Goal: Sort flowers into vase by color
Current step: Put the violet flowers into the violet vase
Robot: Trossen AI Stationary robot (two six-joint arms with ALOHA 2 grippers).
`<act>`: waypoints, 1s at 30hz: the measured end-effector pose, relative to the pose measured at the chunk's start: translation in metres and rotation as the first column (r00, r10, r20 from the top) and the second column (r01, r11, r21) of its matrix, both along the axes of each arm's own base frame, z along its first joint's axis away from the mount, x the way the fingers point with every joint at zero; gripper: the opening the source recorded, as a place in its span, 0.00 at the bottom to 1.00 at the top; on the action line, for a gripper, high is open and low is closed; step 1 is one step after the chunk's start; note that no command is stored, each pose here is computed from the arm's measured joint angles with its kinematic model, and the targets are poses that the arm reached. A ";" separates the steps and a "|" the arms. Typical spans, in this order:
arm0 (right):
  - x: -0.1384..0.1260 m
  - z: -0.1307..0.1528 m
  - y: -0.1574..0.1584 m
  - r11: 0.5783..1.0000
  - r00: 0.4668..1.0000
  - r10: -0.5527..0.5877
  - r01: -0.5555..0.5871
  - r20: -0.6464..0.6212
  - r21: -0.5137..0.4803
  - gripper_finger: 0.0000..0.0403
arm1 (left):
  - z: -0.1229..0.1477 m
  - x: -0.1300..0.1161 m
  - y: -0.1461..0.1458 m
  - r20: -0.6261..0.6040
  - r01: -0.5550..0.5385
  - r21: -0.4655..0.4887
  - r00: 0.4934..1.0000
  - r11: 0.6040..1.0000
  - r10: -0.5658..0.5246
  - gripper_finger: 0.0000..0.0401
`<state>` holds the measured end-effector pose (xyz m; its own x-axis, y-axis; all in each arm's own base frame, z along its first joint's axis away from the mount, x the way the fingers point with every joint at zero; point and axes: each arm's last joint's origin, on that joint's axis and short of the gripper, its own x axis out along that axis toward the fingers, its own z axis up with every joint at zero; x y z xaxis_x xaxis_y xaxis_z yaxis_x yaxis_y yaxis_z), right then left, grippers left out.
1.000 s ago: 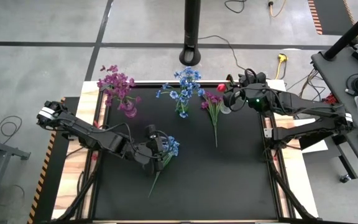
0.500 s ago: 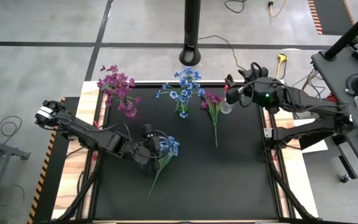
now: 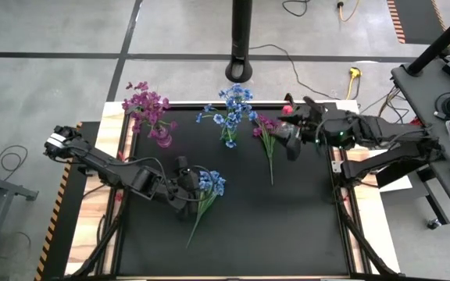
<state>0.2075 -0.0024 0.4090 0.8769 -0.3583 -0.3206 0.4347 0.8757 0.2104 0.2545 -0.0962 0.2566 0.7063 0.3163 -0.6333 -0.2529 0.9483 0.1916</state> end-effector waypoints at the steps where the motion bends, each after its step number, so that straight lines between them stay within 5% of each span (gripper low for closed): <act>1: 0.004 -0.004 0.004 1.000 1.000 0.018 -0.018 -0.017 0.018 0.81 | 0.000 0.000 0.000 0.000 0.000 0.000 1.000 1.000 0.000 0.47; 7: 0.029 -0.040 0.036 0.970 0.967 0.149 -0.102 -0.209 0.219 0.81 | 0.000 0.000 0.000 0.004 -0.008 -0.009 1.000 1.000 0.008 0.47; 13: 0.048 -0.096 0.051 0.947 0.838 0.052 0.131 -0.544 0.293 0.81 | 0.000 0.000 0.000 0.007 -0.017 -0.018 1.000 1.000 0.017 0.47; 18: 0.063 -0.142 0.054 0.936 0.701 -0.055 0.284 -0.711 0.207 0.81 | -0.001 -0.001 0.000 0.005 -0.037 -0.035 0.999 0.999 0.037 0.47; 30: 0.079 -0.229 0.036 0.875 0.517 -0.338 0.481 -0.786 -0.060 0.81 | -0.007 -0.011 -0.003 -0.070 -0.066 -0.039 0.996 0.997 0.063 0.47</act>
